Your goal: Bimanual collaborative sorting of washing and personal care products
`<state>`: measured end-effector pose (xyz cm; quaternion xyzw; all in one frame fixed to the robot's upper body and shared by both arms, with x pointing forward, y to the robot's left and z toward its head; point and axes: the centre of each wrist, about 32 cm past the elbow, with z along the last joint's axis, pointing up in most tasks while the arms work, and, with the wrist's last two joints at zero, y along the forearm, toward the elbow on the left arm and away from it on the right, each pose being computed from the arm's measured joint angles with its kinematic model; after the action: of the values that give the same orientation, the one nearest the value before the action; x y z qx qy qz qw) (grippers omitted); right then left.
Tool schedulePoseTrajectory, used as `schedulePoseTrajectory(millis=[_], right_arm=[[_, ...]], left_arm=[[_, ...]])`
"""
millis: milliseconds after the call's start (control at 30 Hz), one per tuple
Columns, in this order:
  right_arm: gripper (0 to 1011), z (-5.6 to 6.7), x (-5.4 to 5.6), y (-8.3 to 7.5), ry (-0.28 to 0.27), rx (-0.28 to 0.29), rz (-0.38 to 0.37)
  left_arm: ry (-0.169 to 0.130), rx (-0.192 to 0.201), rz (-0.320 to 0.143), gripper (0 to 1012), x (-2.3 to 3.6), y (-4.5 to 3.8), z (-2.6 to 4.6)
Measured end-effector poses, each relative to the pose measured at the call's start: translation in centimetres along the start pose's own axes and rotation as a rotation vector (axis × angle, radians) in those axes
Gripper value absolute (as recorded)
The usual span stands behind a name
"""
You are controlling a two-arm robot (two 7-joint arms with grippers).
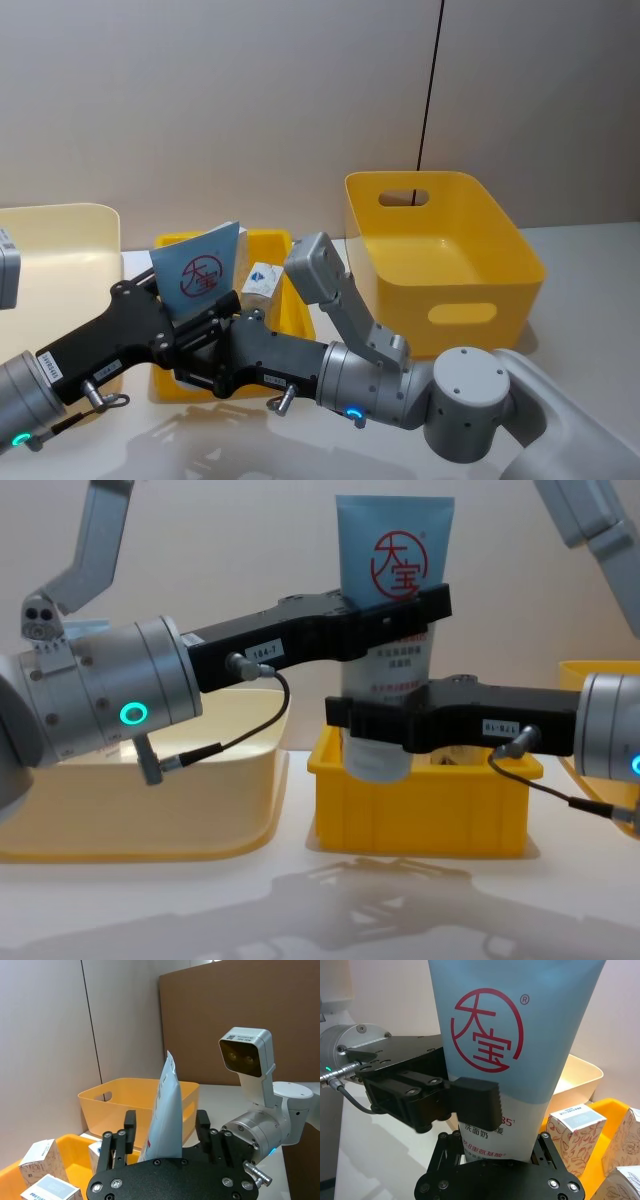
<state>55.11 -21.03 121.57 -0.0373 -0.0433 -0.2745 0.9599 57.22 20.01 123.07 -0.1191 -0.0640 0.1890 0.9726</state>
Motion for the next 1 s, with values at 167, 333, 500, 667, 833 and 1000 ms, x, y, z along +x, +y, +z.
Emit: schedulePoseTrajectory(millis=[167,333,500,667,833,1000], right_arm=[[520,0.0,0.0,0.0,0.000,0.000,0.001],[521,0.0,0.0,-0.1,0.002,0.003,-0.003],[521,0.0,-0.1,-0.5,0.012,0.015,-0.030],[520,0.0,-0.1,-1.3,0.025,0.031,-0.081],[521,0.1,-0.2,-2.3,0.035,0.050,-0.145],[520,0.2,-0.2,-3.1,0.037,0.065,-0.206]], left_arm=[[0.000,0.000,0.000,850,0.01,0.00,0.00],[0.000,-0.001,0.000,979,-0.01,-0.02,0.00],[0.000,-0.001,0.000,1003,-0.01,-0.03,0.00],[0.000,0.000,0.000,1003,-0.01,-0.02,0.00],[0.000,0.000,0.001,1003,0.00,0.00,0.00],[0.000,0.000,0.001,1003,0.00,0.00,0.00]])
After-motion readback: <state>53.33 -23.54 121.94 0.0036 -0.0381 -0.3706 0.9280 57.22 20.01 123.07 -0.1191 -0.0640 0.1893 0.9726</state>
